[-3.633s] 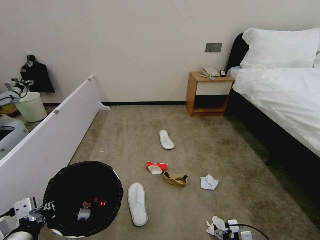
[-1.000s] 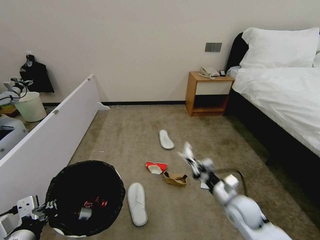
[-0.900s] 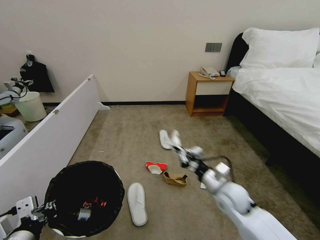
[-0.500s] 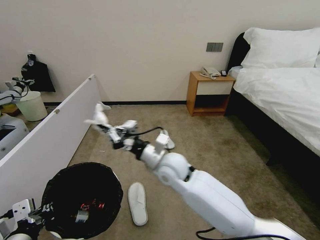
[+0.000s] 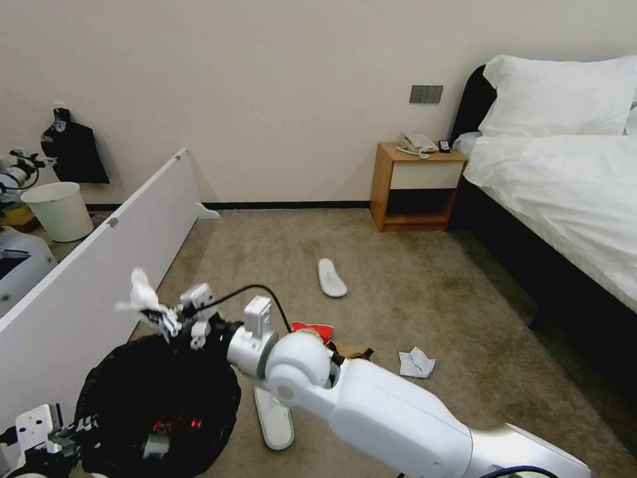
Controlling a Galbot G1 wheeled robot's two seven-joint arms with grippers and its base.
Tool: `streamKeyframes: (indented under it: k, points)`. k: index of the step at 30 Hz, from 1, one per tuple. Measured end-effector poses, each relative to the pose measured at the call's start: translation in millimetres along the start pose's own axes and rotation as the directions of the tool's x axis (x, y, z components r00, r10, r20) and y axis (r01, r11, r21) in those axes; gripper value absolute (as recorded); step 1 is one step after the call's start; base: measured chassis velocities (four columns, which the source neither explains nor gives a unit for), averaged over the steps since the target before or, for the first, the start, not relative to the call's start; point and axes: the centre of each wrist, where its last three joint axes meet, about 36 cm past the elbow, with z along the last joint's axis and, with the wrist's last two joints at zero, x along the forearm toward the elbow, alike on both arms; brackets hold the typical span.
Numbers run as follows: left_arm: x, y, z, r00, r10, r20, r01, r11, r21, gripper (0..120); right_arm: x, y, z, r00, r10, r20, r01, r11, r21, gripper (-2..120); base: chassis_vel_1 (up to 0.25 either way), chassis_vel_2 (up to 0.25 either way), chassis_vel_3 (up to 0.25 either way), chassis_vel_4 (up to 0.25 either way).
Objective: Pick up the trash bin, then pick up the garbage from the floor and place it into the trash bin.
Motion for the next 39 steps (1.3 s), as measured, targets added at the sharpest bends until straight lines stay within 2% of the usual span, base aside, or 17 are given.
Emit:
streamKeyframes:
  k: [2,9,28,29,31,32,35,38,39]
  points:
    - [0.5,-0.9,-1.0,1.0,-0.001,-0.006,0.001,1.0,-0.004,2,2.5,5.9,2.3,0.999,0.009,-0.04,-0.01,0.999,-0.031,0,0.0,0.0,0.0,0.0]
    - [-0.9,-0.5,-0.1,1.0,-0.006,-0.018,0.006,1.0,-0.013,2,4.6,17.8,13.1,0.987,0.033,-0.157,-0.042,0.998,-0.051,0,0.0,0.0,0.0,0.0]
    - [-1.5,-2.4,-1.6,1.0,0.011,-0.014,-0.011,1.0,-0.004,2,3.8,36.1,39.5,0.959,0.058,-0.278,-0.09,0.991,-0.102,2,0.0,0.0,0.0,0.0]
    - [-0.8,-3.4,-1.1,1.0,0.017,-0.017,-0.017,1.0,-0.002,2,2.4,38.2,39.4,0.955,0.062,-0.29,-0.097,0.989,-0.11,8,0.0,0.0,0.0,0.0]
    - [-0.3,-4.0,-0.8,1.0,0.019,-0.019,-0.019,1.0,-0.001,2,1.2,38.7,39.6,0.953,0.064,-0.296,-0.101,0.988,-0.113,11,0.0,0.0,0.0,0.0]
    - [0.7,-4.9,-0.5,1.0,0.021,-0.021,-0.021,1.0,-0.001,2,-0.8,38.0,40.3,0.95,0.068,-0.306,-0.108,0.987,-0.117,20,0.0,0.0,0.0,0.0]
    - [1.6,-5.4,-0.5,1.0,0.023,-0.021,-0.023,1.0,-0.001,2,-2.1,37.4,40.3,0.948,0.07,-0.31,-0.112,0.987,-0.118,25,0.0,0.0,0.0,0.0]
    - [3.2,-5.8,-1.7,0.999,0.028,-0.023,-0.028,1.0,0.008,2,-4.3,35.4,41.7,0.939,0.089,-0.331,-0.134,0.984,-0.116,40,0.0,0.0,0.0,0.0]
    - [3.2,-5.8,-1.7,0.999,0.028,-0.023,-0.028,1.0,0.008,2,-4.3,35.4,41.7,0.939,0.089,-0.331,-0.134,0.984,-0.116,40,0.0,0.0,0.0,0.0]
